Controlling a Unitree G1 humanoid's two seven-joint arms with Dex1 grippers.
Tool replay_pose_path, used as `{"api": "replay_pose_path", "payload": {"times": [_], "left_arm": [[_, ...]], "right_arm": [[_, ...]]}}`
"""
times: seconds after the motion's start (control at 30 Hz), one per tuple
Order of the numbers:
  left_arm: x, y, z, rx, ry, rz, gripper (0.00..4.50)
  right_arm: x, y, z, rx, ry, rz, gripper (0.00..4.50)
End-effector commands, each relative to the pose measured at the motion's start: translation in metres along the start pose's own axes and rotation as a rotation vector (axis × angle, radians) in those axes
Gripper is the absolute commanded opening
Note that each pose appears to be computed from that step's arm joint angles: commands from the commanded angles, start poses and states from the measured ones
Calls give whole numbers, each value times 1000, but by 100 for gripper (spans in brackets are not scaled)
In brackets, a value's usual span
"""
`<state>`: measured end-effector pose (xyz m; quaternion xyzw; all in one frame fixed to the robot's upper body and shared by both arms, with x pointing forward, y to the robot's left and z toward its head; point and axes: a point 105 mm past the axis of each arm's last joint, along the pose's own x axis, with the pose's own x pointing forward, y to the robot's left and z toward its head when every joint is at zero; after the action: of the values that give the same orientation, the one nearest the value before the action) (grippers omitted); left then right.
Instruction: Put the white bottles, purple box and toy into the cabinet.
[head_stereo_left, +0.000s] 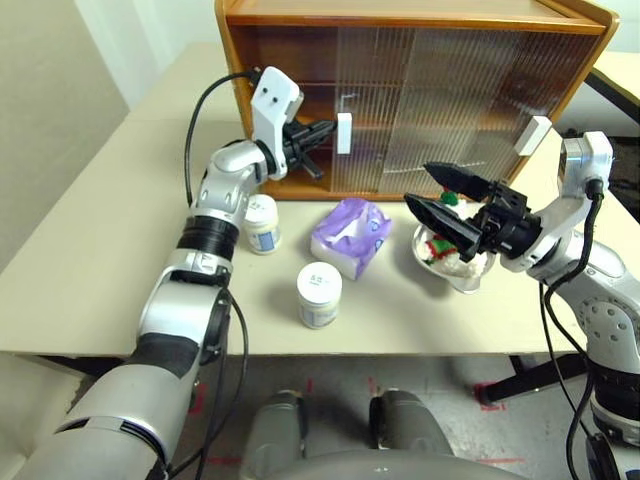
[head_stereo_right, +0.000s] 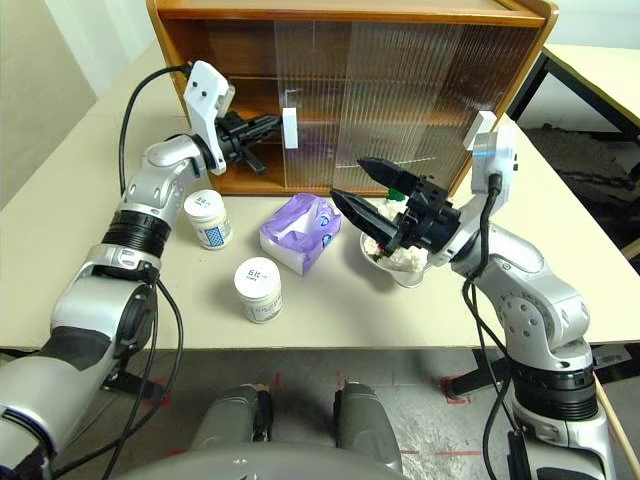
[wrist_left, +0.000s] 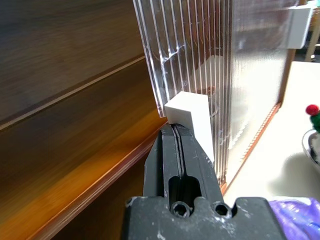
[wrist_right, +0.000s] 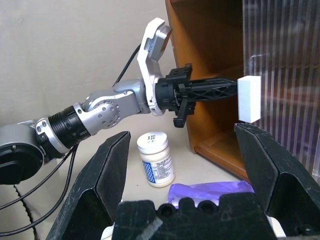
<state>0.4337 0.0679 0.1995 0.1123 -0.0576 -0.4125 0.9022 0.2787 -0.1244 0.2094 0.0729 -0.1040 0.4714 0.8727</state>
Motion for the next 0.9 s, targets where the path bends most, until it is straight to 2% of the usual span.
{"api": "replay_pose_path", "payload": {"times": [0.03,0.43,0.67,0.73,0.87,0.9], "left_arm": [[13,-12,5,33,2,-53,2],[39,-33,16,42,-20,-137,2],[41,-40,14,16,-31,-159,2],[39,-36,18,17,-43,-158,2],[17,-11,37,-40,-103,-140,2],[10,-4,40,-54,-109,-138,40]], "right_arm": [[-1,2,4,-13,-14,-7,450],[-6,3,-2,-4,-16,-93,450],[-4,3,-1,-13,-16,-99,450],[-6,3,-2,-14,-14,-103,450],[-9,-1,-3,-15,-8,-108,450],[-10,-2,-4,-18,1,-104,450]]}}
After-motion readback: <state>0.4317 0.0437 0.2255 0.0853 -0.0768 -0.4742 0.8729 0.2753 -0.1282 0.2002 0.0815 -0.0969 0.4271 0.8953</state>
